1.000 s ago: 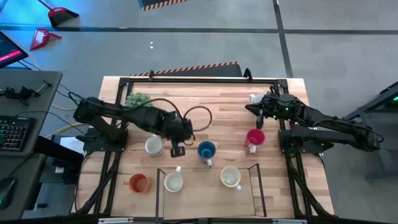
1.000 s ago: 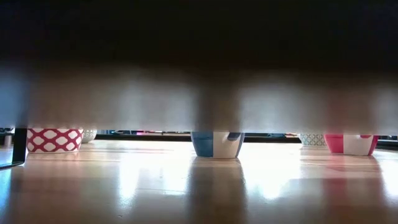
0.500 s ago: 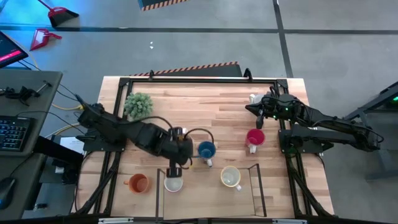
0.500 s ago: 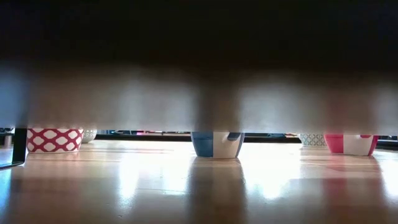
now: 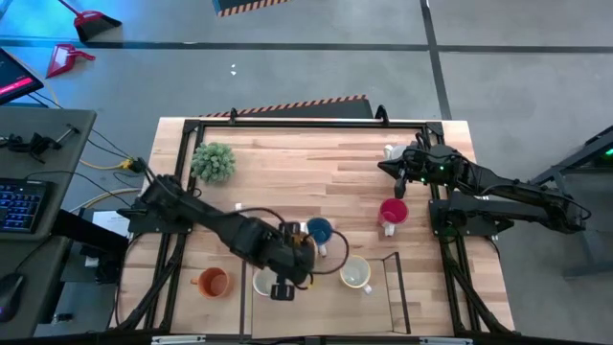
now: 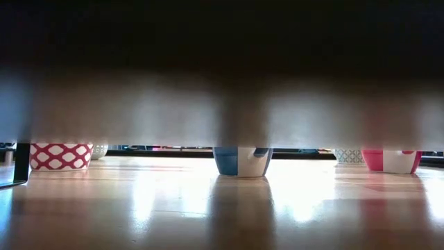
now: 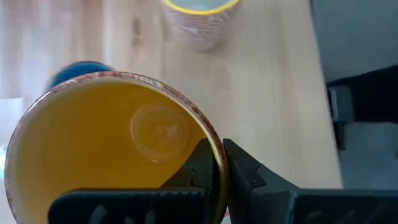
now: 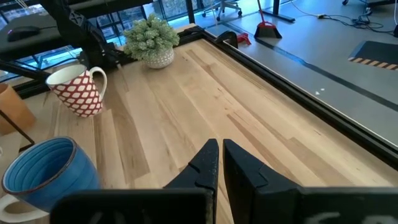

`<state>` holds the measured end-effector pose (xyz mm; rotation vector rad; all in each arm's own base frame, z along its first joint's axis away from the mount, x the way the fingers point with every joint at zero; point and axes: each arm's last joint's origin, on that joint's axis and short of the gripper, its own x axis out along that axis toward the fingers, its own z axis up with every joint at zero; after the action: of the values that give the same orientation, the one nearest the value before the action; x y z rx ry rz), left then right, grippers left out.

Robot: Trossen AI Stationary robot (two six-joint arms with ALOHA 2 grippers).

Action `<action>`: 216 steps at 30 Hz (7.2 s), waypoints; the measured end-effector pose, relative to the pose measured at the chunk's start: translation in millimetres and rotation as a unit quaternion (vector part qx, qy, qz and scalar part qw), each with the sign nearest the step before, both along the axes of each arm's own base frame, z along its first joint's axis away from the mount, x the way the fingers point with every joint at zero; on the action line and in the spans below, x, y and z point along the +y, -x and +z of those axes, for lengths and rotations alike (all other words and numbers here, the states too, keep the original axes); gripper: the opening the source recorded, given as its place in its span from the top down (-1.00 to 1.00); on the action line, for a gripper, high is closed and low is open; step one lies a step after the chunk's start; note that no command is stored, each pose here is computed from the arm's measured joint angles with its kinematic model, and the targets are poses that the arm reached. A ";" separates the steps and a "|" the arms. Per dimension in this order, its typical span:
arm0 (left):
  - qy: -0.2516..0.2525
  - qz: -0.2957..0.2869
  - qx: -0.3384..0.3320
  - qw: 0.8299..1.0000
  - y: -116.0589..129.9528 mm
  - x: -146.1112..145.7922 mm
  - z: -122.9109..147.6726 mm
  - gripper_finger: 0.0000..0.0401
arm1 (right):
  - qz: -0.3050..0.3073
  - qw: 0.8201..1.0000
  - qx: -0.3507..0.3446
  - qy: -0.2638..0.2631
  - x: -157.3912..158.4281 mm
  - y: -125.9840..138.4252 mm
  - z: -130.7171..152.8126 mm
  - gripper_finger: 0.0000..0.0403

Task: Place coffee mugs
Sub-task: Put the orange mug on the shelf, then put the green pattern cup on the shelf

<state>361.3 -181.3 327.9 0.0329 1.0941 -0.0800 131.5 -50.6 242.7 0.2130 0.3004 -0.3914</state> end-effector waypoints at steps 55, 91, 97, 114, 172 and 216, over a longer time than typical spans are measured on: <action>0.046 -0.096 0.075 0.991 -26.4 -50.5 -65.2 0.85 | 0.004 1.000 0.000 -0.008 0.5 0.2 -0.3 0.94; 0.073 -0.072 0.055 0.993 -25.9 -52.5 -42.3 0.29 | 0.002 0.999 0.037 -0.027 1.6 3.0 -7.6 0.94; 0.070 -0.081 0.036 0.994 -24.8 -50.6 -21.3 0.29 | 0.001 0.999 0.036 -0.027 1.5 3.0 -7.6 0.94; -0.120 0.041 0.098 0.987 -21.1 27.9 4.2 0.29 | 0.000 0.999 0.035 -0.029 1.5 3.0 -7.6 0.94; -0.134 0.249 -0.189 0.940 178.3 225.6 -17.7 0.29 | -0.121 0.990 -0.066 0.025 -1.3 15.9 20.8 0.93; -0.114 0.231 -0.183 0.949 178.2 227.6 -19.3 0.29 | -0.117 0.859 0.485 -0.112 -53.1 -40.0 7.9 0.27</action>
<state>183.2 46.3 308.6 -0.0028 0.7123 0.4596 171.5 -103.7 250.5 0.2682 1.3355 -0.6913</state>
